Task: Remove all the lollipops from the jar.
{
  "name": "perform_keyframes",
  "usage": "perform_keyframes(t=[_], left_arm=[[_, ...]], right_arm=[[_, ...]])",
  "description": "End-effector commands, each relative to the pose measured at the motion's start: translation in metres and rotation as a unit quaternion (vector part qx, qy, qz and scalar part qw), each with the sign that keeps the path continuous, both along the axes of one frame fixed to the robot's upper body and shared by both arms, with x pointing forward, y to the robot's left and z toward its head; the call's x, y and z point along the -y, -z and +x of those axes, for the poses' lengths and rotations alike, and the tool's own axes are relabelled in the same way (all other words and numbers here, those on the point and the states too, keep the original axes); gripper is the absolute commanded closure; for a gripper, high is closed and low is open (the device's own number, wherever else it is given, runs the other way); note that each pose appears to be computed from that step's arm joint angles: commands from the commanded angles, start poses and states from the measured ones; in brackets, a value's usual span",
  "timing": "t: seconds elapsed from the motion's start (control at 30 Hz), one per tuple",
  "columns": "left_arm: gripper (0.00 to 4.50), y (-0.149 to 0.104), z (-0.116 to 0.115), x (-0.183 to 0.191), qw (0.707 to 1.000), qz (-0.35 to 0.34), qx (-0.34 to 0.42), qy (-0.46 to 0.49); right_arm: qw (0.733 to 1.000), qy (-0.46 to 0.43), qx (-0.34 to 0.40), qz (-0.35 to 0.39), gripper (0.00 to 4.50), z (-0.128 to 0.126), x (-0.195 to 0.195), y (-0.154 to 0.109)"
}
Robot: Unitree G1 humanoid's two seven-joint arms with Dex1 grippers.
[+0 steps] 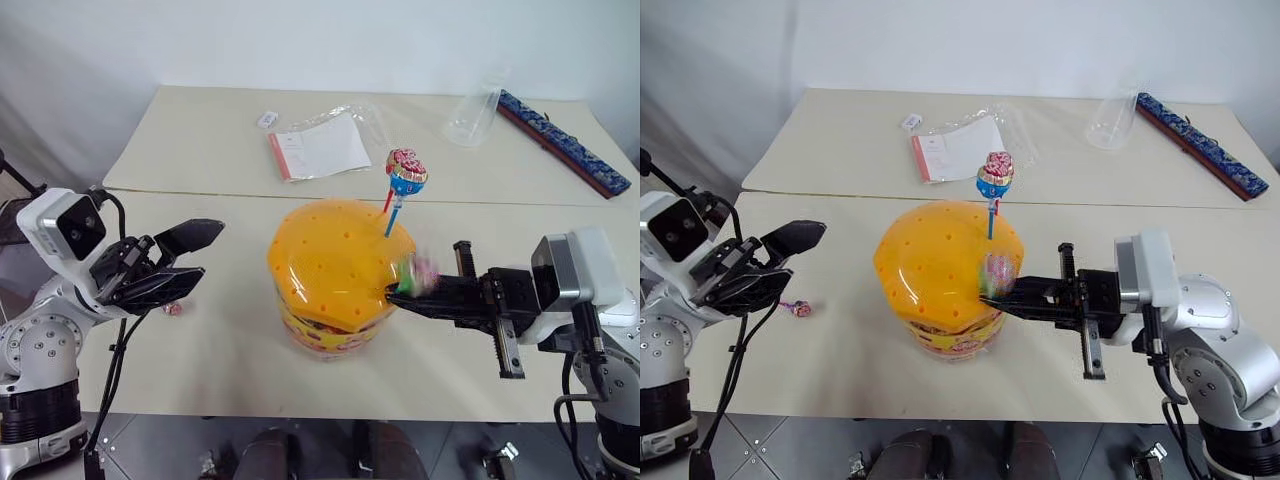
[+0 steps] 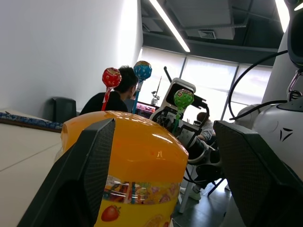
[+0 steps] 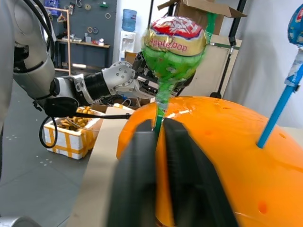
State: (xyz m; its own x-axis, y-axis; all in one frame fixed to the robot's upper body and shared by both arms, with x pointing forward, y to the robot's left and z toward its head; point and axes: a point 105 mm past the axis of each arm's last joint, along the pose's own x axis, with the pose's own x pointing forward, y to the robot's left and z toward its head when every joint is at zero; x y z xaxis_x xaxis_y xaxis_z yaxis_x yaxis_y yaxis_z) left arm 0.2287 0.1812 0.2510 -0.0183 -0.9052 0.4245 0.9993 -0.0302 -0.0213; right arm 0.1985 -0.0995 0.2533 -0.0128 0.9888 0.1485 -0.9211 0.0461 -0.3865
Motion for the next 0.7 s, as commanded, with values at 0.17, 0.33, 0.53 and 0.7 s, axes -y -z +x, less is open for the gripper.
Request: perform_keyframes(t=[0.17, 0.33, 0.53, 0.7], left_arm=[[0.98, 0.0, -0.007, -0.001, 1.0, 0.019, 0.006, 0.015], [0.98, -0.006, -0.01, -0.004, 1.0, 0.006, 0.014, 0.009], [0.98, -0.005, -0.011, 0.001, 0.999, 0.042, 0.022, 0.015], [0.98, 0.004, 0.001, 0.012, 0.996, 0.065, 0.062, -0.019]], right_arm=[[0.999, -0.016, -0.002, 0.032, 4.48, -0.004, -0.004, -0.016], [0.995, -0.003, -0.043, 0.094, 4.48, -0.007, 0.012, -0.043], [0.968, 0.212, -0.107, 0.078, 4.48, 0.021, 0.095, -0.058], [0.854, 0.488, -0.154, -0.092, 4.48, 0.056, 0.201, 0.008]])
